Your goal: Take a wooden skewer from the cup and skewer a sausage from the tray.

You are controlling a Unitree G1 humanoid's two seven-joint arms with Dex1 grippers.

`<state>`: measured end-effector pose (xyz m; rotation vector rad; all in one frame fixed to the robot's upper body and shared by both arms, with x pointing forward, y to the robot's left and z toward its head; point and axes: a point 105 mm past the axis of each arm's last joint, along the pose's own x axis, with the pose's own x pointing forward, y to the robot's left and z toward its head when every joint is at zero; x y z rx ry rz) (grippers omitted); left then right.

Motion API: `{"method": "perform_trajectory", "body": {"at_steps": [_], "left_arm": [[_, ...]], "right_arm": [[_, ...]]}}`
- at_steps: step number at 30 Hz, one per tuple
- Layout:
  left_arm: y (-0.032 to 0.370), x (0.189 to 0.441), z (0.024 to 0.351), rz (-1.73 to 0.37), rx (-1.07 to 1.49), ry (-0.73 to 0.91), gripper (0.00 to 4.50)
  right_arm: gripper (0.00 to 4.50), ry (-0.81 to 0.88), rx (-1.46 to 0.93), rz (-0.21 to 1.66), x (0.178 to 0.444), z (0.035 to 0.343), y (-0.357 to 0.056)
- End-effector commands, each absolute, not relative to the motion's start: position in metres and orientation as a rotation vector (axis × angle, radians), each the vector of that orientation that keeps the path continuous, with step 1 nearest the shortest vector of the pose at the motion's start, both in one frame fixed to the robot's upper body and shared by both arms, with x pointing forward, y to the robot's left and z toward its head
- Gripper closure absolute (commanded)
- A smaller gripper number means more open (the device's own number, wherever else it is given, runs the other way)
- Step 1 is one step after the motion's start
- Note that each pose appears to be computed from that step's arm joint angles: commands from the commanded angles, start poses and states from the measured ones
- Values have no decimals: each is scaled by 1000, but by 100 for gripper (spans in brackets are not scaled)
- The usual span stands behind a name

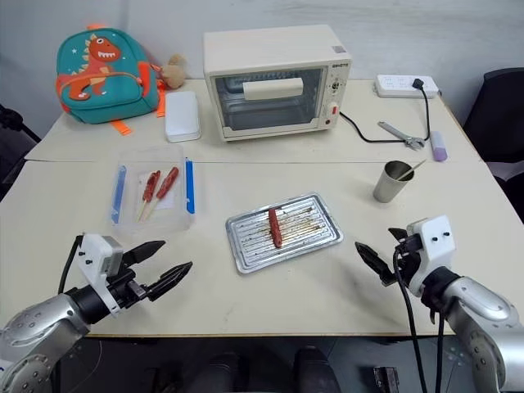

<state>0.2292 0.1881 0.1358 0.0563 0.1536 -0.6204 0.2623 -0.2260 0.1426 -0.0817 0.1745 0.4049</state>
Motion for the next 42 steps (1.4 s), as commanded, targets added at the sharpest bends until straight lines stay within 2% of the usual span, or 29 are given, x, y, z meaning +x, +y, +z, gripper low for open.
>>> {"method": "perform_trajectory", "body": {"at_steps": [1, 13, 19, 22, 30, 34, 42], "left_arm": [[189, 228, 133, -613, 73, 141, 4], [192, 234, 128, -574, 33, 110, 4], [181, 238, 128, -655, -12, 104, 4], [169, 245, 137, -736, -31, 82, 4], [131, 253, 190, -1143, -10, 58, 4], [106, 256, 212, -1324, 54, 48, 4], [76, 259, 229, -1467, 115, 4, 4]], "right_arm": [[0, 114, -117, 396, 264, 154, -225], [0, 105, -128, 386, 279, 157, -226], [0, 77, -121, 357, 284, 164, -226], [0, 38, -82, 283, 291, 175, -236], [0, -70, 84, 29, 321, 202, -276], [0, -100, 130, -33, 340, 207, -284], [0, -152, 185, -91, 376, 213, -289]]}}
